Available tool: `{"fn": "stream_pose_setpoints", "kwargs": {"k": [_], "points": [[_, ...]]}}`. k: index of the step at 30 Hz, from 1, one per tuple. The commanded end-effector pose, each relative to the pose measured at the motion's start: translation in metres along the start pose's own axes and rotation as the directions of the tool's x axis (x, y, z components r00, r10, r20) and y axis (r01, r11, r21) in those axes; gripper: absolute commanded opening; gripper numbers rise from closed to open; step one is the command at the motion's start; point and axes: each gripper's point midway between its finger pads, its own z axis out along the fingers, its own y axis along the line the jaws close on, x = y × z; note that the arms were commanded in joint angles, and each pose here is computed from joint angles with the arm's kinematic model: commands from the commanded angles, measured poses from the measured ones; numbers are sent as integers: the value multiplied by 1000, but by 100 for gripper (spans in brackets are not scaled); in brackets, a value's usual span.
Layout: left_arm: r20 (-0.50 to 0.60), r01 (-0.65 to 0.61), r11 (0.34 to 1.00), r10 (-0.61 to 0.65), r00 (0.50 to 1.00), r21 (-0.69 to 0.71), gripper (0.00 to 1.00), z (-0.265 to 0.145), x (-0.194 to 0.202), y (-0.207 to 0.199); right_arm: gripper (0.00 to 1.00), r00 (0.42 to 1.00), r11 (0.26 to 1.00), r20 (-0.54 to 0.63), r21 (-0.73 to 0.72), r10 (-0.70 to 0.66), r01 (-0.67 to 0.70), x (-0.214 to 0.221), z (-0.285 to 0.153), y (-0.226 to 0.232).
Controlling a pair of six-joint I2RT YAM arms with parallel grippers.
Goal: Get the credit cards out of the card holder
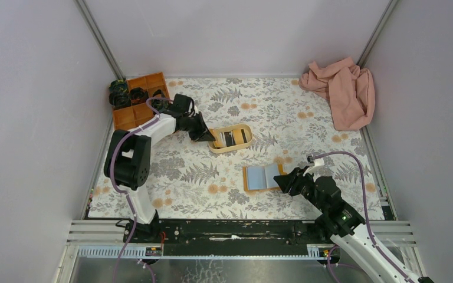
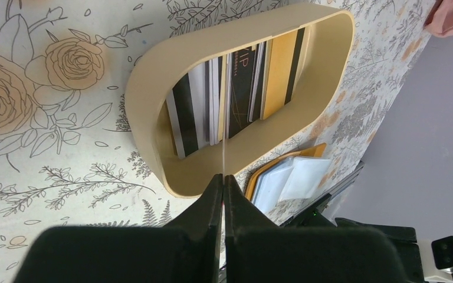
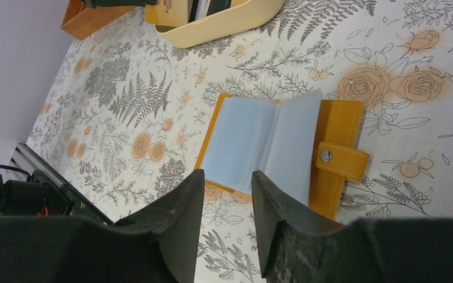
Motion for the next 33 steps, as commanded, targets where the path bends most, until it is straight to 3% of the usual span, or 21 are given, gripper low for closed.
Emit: {"fn": "stream_pose_setpoints", "kwargs": {"k": [1, 8, 15, 26, 30, 33], "points": [[-1, 11, 1000, -11, 1000, -9, 8, 5, -1, 8, 42, 999, 1000, 36, -21, 3, -2, -9, 1, 6], [30, 4, 999, -3, 1000, -49, 20, 2, -4, 14, 42, 1000, 1000, 31, -17, 2, -1, -8, 1, 5], [74, -5, 991, 15, 997, -132, 45, -8, -8, 25, 42, 1000, 1000, 24, -7, 1, -1, -7, 2, 4], [206, -24, 978, 68, 976, -206, 47, -47, -15, 20, 42, 1000, 1000, 22, -2, 0, 0, -6, 3, 3], [328, -25, 974, 101, 939, -226, 45, -72, -16, 15, 43, 1000, 1000, 18, 5, -12, 12, -6, 4, 1], [450, -60, 985, 128, 884, -164, 44, -91, -13, 2, 42, 1000, 1000, 17, 5, -20, 20, -6, 5, 1]]}}
